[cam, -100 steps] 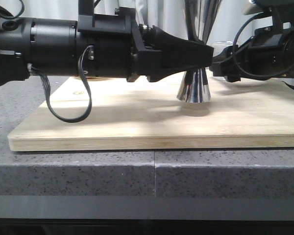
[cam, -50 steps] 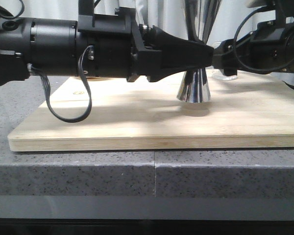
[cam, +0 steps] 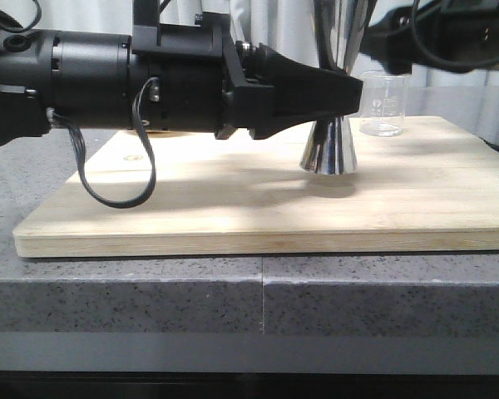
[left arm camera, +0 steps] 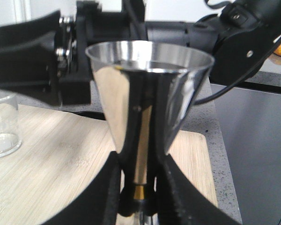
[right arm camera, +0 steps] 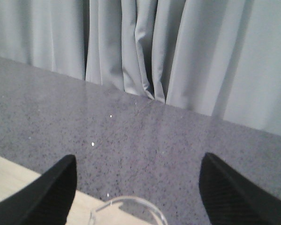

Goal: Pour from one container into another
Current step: 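Lift the jigger with the left gripper and carry it toward the lemon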

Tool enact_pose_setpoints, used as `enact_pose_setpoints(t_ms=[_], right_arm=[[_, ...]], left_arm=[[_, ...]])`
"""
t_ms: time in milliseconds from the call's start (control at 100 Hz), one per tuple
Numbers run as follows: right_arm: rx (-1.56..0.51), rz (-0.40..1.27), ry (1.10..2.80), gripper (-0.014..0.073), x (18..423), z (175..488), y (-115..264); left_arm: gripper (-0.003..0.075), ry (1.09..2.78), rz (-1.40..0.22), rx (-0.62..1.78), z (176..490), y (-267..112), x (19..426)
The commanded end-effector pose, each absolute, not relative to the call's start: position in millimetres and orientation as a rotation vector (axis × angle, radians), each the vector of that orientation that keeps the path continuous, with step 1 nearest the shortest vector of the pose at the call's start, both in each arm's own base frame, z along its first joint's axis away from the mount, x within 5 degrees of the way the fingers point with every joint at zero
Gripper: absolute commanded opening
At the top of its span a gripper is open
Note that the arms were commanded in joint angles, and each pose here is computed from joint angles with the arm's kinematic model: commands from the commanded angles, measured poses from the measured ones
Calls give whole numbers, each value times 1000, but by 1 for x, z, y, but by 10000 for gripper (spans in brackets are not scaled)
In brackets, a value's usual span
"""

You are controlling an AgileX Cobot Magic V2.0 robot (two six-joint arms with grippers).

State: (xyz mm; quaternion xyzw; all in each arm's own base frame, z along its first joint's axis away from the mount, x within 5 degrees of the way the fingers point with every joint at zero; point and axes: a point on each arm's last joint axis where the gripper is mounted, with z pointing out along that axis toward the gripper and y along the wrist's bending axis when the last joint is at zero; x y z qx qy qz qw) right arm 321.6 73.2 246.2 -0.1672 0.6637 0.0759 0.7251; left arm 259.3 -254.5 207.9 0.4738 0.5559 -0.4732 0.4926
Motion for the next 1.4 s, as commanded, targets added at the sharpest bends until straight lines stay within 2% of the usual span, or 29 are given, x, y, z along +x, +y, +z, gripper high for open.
enact_pose_setpoints(t_ms=[0, 330, 590, 850, 970, 1390], right_arm=[[-332, 170, 1268, 497, 311, 288, 70], [-313, 152, 1086, 497, 273, 347, 63], [-305, 142, 1000, 497, 247, 376, 59], [-315, 130, 1008, 497, 237, 384, 58], [-311, 181, 1019, 497, 236, 384, 59], [-373, 204, 1007, 497, 232, 384, 68]], left_arm=[[-21, 1202, -1197, 1075, 244, -254, 258], [-21, 1206, -1129, 1012, 253, -230, 276], [-21, 1211, -1049, 949, 263, -202, 292], [-21, 1235, -992, 901, 266, -184, 306], [-21, 1267, -958, 900, 268, -184, 311], [-21, 1279, -982, 884, 269, -184, 312]])
